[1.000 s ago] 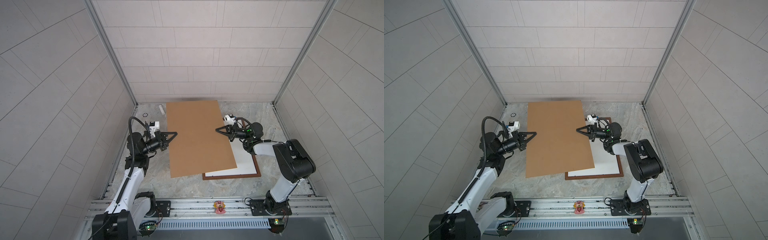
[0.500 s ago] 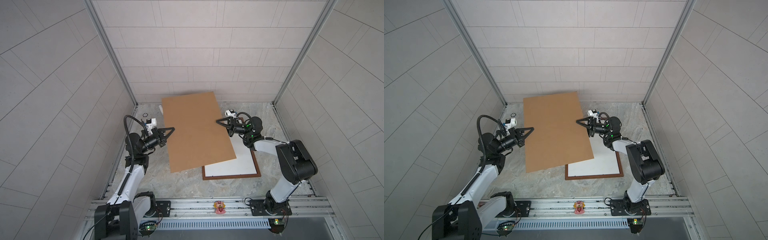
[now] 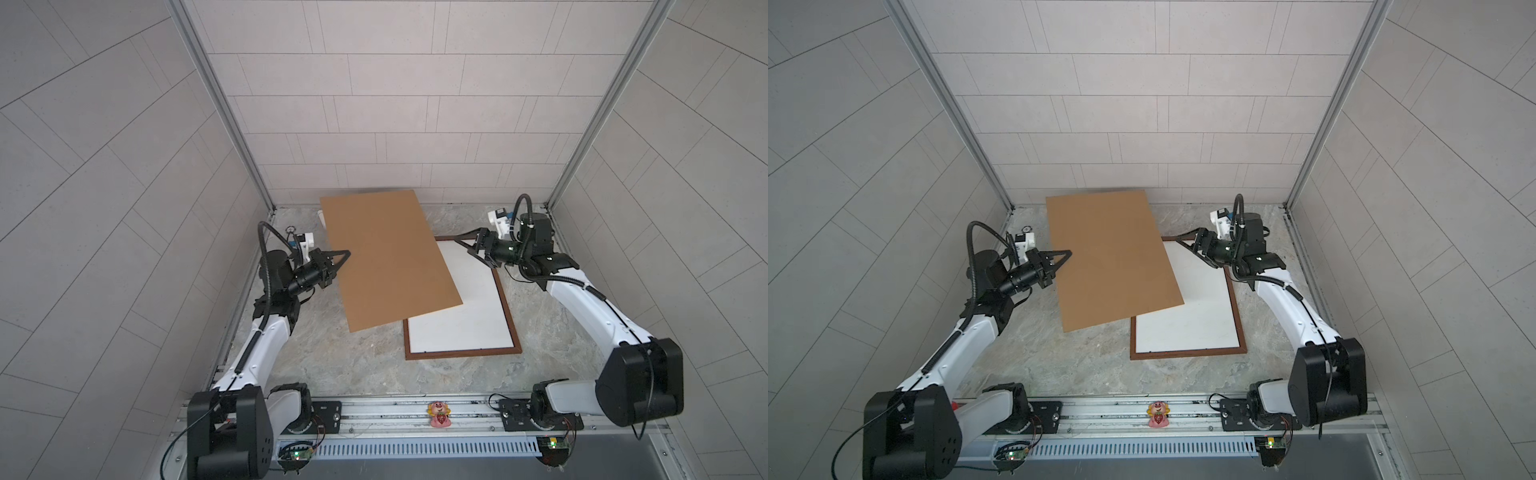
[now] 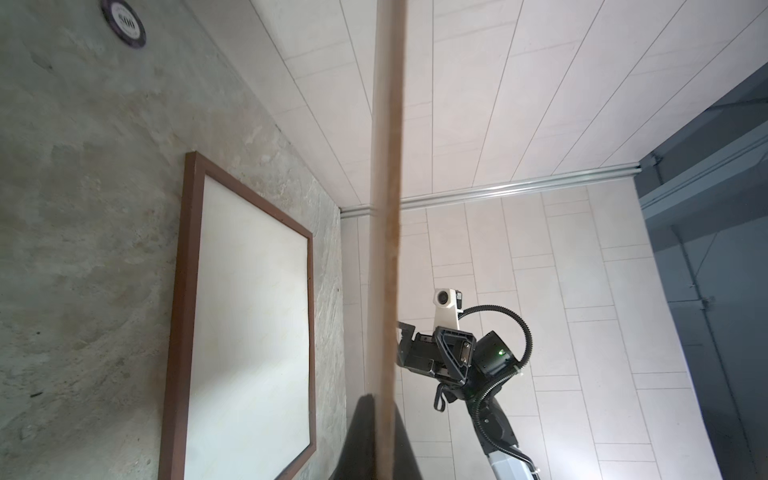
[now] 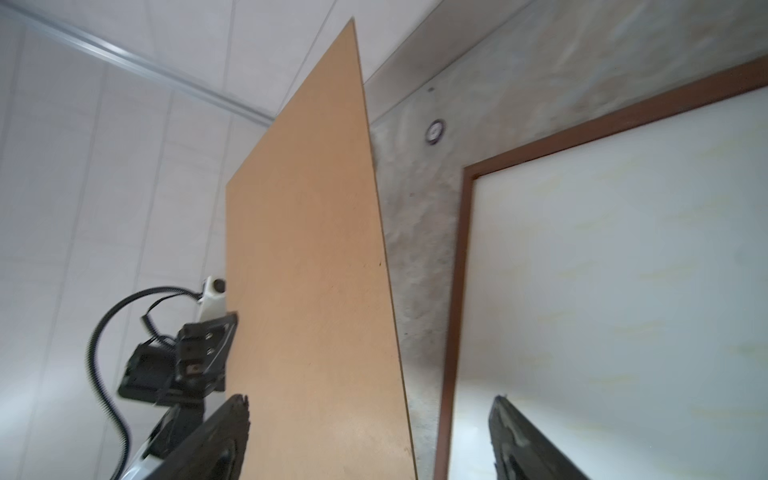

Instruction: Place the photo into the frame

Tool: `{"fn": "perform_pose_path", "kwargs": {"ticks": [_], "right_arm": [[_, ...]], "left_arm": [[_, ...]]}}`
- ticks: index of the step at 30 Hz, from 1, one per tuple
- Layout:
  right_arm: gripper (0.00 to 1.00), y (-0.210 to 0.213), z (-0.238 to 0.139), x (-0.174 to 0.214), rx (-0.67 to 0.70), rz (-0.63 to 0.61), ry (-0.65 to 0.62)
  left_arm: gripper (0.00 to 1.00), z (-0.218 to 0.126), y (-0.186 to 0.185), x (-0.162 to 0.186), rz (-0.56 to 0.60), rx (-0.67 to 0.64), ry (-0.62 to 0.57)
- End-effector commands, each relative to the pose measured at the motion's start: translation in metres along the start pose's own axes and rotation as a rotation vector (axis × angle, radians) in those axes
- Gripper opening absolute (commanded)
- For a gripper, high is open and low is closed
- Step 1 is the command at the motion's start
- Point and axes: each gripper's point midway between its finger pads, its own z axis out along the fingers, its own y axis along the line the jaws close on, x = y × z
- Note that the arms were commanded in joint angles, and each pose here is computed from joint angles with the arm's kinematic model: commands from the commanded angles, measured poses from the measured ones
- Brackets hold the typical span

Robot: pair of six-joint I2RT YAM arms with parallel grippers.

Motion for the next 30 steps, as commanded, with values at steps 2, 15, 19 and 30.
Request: {"fn": "perform_pose_path", "kwargs": {"ticks": [2,15,19,30], "right_arm": [[0.93,-0.046,-0.069,-0.009,0.407,-0.174,-0.197],[0.94,-0.144,-0.091,0.034,0.593,-0.012,-0.193],[0.94,-0.163,-0.096,0.039,0.595,0.053,-0.187],[0.94,-0.199,-0.087,0.054,0.585,0.156,-0.159]], "left_arm": [[0.0,0.028,-0.016,0.016,0.132,0.022,0.052],[0.0,0.138,0.009,0.086,0.155,0.017,0.202],[0.0,0.152,0.019,0.091,0.148,0.004,0.194],[0.0,0.183,0.036,0.104,0.105,0.002,0.181]]}}
